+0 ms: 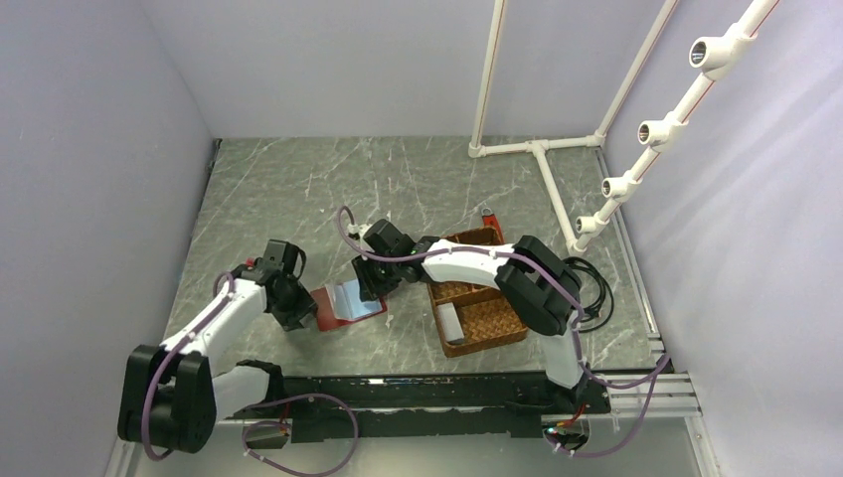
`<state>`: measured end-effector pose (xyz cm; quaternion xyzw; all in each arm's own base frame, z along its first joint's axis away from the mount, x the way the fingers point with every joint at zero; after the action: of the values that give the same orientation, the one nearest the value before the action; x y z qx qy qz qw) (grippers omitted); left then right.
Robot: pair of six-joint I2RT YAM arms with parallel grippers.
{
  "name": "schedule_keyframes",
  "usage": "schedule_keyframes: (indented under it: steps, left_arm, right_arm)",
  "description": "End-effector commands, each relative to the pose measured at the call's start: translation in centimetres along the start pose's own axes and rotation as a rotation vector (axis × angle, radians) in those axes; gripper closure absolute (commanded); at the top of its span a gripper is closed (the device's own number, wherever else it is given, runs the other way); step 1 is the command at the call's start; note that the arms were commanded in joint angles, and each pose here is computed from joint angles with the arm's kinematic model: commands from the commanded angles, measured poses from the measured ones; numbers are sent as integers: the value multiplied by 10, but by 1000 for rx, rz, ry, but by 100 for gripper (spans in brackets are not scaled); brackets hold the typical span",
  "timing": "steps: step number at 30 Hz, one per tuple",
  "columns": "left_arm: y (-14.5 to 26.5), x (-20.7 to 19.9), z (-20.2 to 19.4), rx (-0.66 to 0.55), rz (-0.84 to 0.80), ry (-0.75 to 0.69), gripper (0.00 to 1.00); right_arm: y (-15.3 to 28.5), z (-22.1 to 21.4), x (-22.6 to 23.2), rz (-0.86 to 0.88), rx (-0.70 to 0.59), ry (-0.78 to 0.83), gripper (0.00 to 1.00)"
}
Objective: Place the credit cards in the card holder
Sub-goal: Open the card holder at the center of the board.
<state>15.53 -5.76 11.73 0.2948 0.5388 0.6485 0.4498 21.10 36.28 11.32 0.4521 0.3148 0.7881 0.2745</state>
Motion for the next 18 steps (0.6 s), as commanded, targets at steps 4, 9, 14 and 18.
schedule_keyframes:
  steps: [4, 9, 14, 18]
  left_arm:
    - [65, -13, 17, -175, -229, -35, 42]
    - [100, -15, 20, -235, -300, -30, 35]
    - [116, -10, 18, -283, -295, -30, 33]
    - [120, -9, 16, -304, -328, -28, 35]
  right_arm:
    - [35, 26, 45, 160, -93, 35, 68]
    - [19, 24, 58, 277, -51, -6, 79]
    - [-10, 24, 68, 423, 8, -57, 85]
    - [-51, 6, 53, 467, 97, -164, 90]
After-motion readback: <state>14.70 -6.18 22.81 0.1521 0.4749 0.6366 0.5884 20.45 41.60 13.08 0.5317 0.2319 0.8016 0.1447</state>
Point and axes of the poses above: each gripper's point midway between its finger pads, its own y axis back along the fingers, its own x axis along the line the jaws close on, z = x × y, the point moved 10 cm from there along y, back along the fingers, and after that the axes turned 15 degrees about -y, right-handed, at the moved point
